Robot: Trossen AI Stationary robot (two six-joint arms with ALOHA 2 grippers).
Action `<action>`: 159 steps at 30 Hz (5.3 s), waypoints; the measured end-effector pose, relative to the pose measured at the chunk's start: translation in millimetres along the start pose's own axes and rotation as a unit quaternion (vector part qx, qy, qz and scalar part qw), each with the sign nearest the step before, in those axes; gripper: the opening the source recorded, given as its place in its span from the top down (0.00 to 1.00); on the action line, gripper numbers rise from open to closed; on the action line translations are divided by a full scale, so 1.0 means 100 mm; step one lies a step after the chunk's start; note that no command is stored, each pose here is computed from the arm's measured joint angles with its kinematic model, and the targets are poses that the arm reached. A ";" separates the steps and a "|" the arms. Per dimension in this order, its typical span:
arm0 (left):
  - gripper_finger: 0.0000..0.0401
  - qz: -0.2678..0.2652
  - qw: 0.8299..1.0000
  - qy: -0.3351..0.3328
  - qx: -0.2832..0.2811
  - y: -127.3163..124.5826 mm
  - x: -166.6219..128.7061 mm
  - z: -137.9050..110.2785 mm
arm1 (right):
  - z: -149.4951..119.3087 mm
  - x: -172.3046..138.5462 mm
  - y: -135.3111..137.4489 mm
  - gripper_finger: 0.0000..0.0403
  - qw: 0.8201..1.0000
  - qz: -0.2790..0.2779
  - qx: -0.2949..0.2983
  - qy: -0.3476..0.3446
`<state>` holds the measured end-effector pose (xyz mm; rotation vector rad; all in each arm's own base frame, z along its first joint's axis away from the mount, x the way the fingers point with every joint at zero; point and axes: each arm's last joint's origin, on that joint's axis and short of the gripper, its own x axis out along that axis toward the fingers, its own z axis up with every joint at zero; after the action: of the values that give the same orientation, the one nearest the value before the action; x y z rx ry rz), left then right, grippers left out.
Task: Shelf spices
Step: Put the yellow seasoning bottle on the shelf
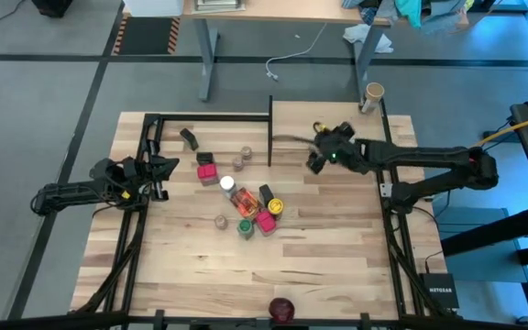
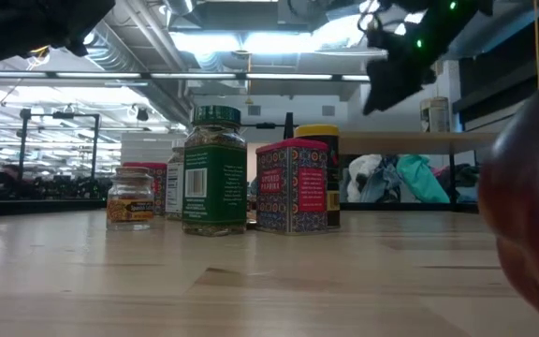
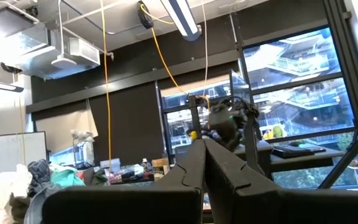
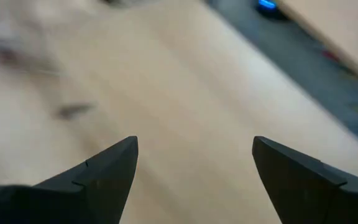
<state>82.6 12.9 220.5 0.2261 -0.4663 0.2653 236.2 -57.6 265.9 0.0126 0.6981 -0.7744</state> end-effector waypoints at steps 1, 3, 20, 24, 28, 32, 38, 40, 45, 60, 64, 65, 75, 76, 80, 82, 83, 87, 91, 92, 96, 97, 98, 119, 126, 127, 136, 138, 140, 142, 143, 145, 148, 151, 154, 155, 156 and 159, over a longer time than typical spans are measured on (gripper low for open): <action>1.00 0.000 1.000 0.000 0.000 0.00 0.00 0.00 | 0.01 -0.04 0.07 0.20 1.000 0.023 -0.002 -0.012; 1.00 0.000 1.000 0.000 -0.002 0.00 0.00 0.00 | 0.04 -0.11 0.21 0.20 0.997 0.070 -0.002 -0.039; 1.00 0.000 1.000 -0.002 -0.001 0.00 0.00 0.00 | 0.09 -0.02 0.96 0.20 0.944 0.311 -0.031 -0.102; 1.00 0.000 1.000 0.000 -0.001 0.00 0.00 0.00 | 0.00 0.01 0.97 0.20 0.943 0.324 -0.055 -0.048; 1.00 0.000 1.000 0.000 -0.006 0.00 0.00 0.00 | -0.07 -0.02 1.00 0.20 0.932 0.357 -0.063 -0.010; 1.00 0.000 1.000 0.000 -0.007 0.00 0.00 0.00 | -0.22 -0.07 1.07 0.20 0.933 0.345 -0.095 0.033; 1.00 0.000 1.000 0.000 -0.008 0.00 0.00 0.00 | -0.36 -0.03 1.31 0.20 0.934 0.335 -0.123 0.039; 1.00 0.000 1.000 0.000 -0.008 0.00 0.00 0.00 | -0.41 0.02 1.36 0.20 0.936 0.324 -0.133 0.047; 1.00 0.000 1.000 0.000 -0.008 0.00 0.00 0.00 | -0.48 0.15 1.44 0.20 0.940 0.306 -0.139 0.055; 1.00 0.000 1.000 -0.001 -0.011 0.00 0.00 0.00 | -0.47 0.25 1.54 0.20 0.946 0.298 -0.127 -0.021; 1.00 0.000 1.000 -0.001 -0.011 0.00 0.00 0.00 | -0.54 0.28 1.51 0.20 0.952 0.279 -0.126 -0.021; 1.00 0.000 1.000 -0.001 -0.011 0.00 0.00 0.00 | -0.54 0.28 1.51 0.20 0.952 0.277 -0.126 -0.022; 1.00 0.000 1.000 0.000 -0.010 0.00 0.00 0.00 | -0.62 0.37 1.56 0.26 0.953 0.280 -0.112 -0.042; 1.00 0.000 1.000 -0.001 -0.010 0.00 0.00 0.00 | -0.61 0.37 1.57 0.29 0.952 0.280 -0.110 -0.046; 1.00 0.000 1.000 0.001 -0.009 0.00 0.00 0.00 | -0.62 0.39 1.58 0.42 0.952 0.282 -0.112 -0.045; 1.00 0.000 1.000 0.002 -0.009 0.00 0.00 0.00 | -0.63 0.39 1.58 0.47 0.953 0.278 -0.114 -0.044; 1.00 0.000 1.000 0.001 -0.009 0.00 0.00 0.00 | -0.63 0.39 1.58 0.48 0.953 0.278 -0.113 -0.045; 1.00 0.000 1.000 0.002 -0.009 0.00 0.00 0.00 | -0.61 0.38 1.58 0.49 0.953 0.277 -0.116 -0.045; 1.00 0.000 1.000 0.002 -0.009 0.00 0.00 -0.01 | -0.58 0.34 1.55 0.48 0.954 0.270 -0.125 -0.036; 1.00 0.000 1.000 0.002 -0.009 0.00 0.00 0.00 | -0.55 0.31 1.53 0.48 0.955 0.264 -0.127 -0.039; 1.00 -0.001 1.000 0.003 -0.010 0.00 0.00 -0.01 | -0.43 0.17 1.41 0.50 0.961 0.242 -0.125 -0.056; 1.00 -0.001 1.000 0.003 -0.012 0.00 0.00 -0.01 | -0.40 0.12 1.37 0.50 0.962 0.238 -0.124 -0.059; 1.00 -0.001 1.000 0.004 -0.014 0.00 0.00 -0.01 | -0.38 0.08 1.33 0.50 0.962 0.235 -0.122 -0.061; 1.00 -0.002 1.000 0.007 -0.017 0.00 0.00 -0.01 | -0.02 -0.94 -0.04 0.49 0.978 -0.062 0.035 -0.196; 1.00 -0.002 1.000 0.008 -0.016 0.00 0.00 -0.02 | -0.13 -0.90 -0.41 0.49 0.976 -0.128 0.092 -0.151; 1.00 -0.002 1.000 0.008 -0.016 0.00 0.00 -0.02 | -0.15 -0.89 -0.46 0.49 0.975 -0.138 0.097 -0.142; 1.00 -0.002 1.000 0.008 -0.016 0.00 0.00 -0.02 | -0.40 -0.80 -0.68 0.48 0.966 -0.202 0.130 -0.094; 1.00 -0.002 1.000 0.009 -0.016 0.00 0.00 -0.02 | -0.46 -0.77 -0.70 0.48 0.964 -0.210 0.140 -0.090; 1.00 -0.002 1.000 0.012 -0.016 -0.01 0.00 -0.02 | -0.52 -0.75 -0.73 0.48 0.960 -0.215 0.154 -0.089; 1.00 -0.002 1.000 0.011 -0.016 -0.01 0.00 -0.02 | -0.55 -0.74 -0.75 0.48 0.957 -0.219 0.170 -0.089; 1.00 -0.002 1.000 0.011 -0.016 0.00 0.00 -0.02 | -0.56 -0.74 -0.76 0.48 0.955 -0.222 0.177 -0.090; 1.00 -0.002 1.000 0.011 -0.016 -0.01 0.00 -0.02 | -0.58 -0.72 -0.79 0.48 0.951 -0.230 0.189 -0.089; 1.00 -0.002 1.000 0.011 -0.016 -0.01 0.00 -0.02 | -0.60 -0.70 -0.83 0.48 0.945 -0.246 0.197 -0.085; 1.00 -0.002 1.000 0.011 -0.016 0.00 0.00 -0.02 | -0.63 -0.66 -0.88 0.48 0.940 -0.266 0.201 -0.076; 1.00 -0.002 1.000 0.011 -0.016 -0.01 0.00 -0.02 | -0.67 -0.60 -0.92 0.48 0.932 -0.289 0.207 -0.065; 1.00 -0.002 1.000 0.011 -0.016 -0.01 0.00 -0.02 | -0.69 -0.58 -0.94 0.48 0.929 -0.297 0.211 -0.063; 1.00 -0.002 1.000 0.011 -0.016 0.00 0.00 -0.02 | -0.70 -0.56 -0.95 0.48 0.926 -0.303 0.215 -0.061; 1.00 -0.002 1.000 0.011 -0.016 0.00 0.00 -0.02 | -0.71 -0.52 -1.00 0.48 0.919 -0.317 0.228 -0.059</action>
<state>83.6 13.0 218.5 0.1925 -0.4484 0.2558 104.1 -78.6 264.6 0.1686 0.3850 -1.5419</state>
